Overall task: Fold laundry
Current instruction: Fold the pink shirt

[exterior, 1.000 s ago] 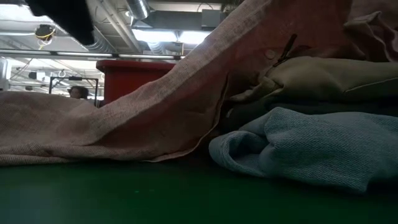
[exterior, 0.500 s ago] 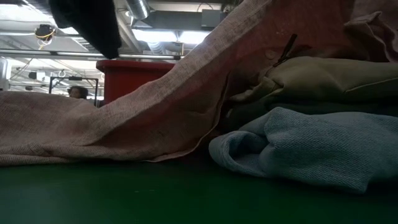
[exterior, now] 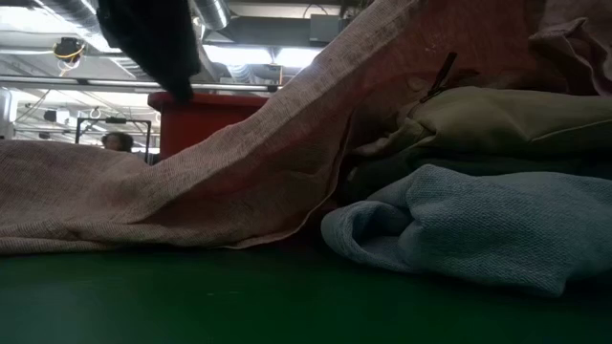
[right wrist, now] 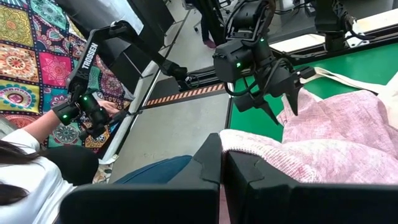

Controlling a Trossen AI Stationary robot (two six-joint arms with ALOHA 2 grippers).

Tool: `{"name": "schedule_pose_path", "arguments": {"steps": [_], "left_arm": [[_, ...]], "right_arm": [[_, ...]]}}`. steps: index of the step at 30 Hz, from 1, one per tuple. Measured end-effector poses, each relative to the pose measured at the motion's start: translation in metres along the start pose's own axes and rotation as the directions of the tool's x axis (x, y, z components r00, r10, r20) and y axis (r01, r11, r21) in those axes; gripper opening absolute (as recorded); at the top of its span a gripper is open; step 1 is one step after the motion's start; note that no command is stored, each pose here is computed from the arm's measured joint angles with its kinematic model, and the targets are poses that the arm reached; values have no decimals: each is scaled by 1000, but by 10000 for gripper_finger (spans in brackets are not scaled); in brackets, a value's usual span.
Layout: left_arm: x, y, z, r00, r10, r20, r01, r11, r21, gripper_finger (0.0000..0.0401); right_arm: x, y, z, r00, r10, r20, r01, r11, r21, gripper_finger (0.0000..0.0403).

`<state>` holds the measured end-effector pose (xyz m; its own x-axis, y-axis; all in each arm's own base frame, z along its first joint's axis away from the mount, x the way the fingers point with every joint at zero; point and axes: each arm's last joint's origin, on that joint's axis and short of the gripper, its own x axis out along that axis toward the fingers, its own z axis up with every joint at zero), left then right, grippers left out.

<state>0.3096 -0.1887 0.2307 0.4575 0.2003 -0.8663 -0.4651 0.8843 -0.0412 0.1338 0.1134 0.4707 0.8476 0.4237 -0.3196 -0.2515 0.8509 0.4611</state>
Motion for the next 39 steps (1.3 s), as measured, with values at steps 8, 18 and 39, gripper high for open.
{"name": "schedule_pose_path", "arguments": {"steps": [8,18,39], "left_arm": [[0,1,1,999,24,39,-24,1000,1,221],[0,2,1,998,38,40,-39,999,2,216],[13,-39,-2,963,-163,216,129,978,163,206]], "right_arm": [[0,0,0,1000,9,-6,-9,1000,0,2],[6,4,-3,995,77,-64,-71,993,92,3],[-2,37,-19,994,106,5,-106,994,16,3]]}}
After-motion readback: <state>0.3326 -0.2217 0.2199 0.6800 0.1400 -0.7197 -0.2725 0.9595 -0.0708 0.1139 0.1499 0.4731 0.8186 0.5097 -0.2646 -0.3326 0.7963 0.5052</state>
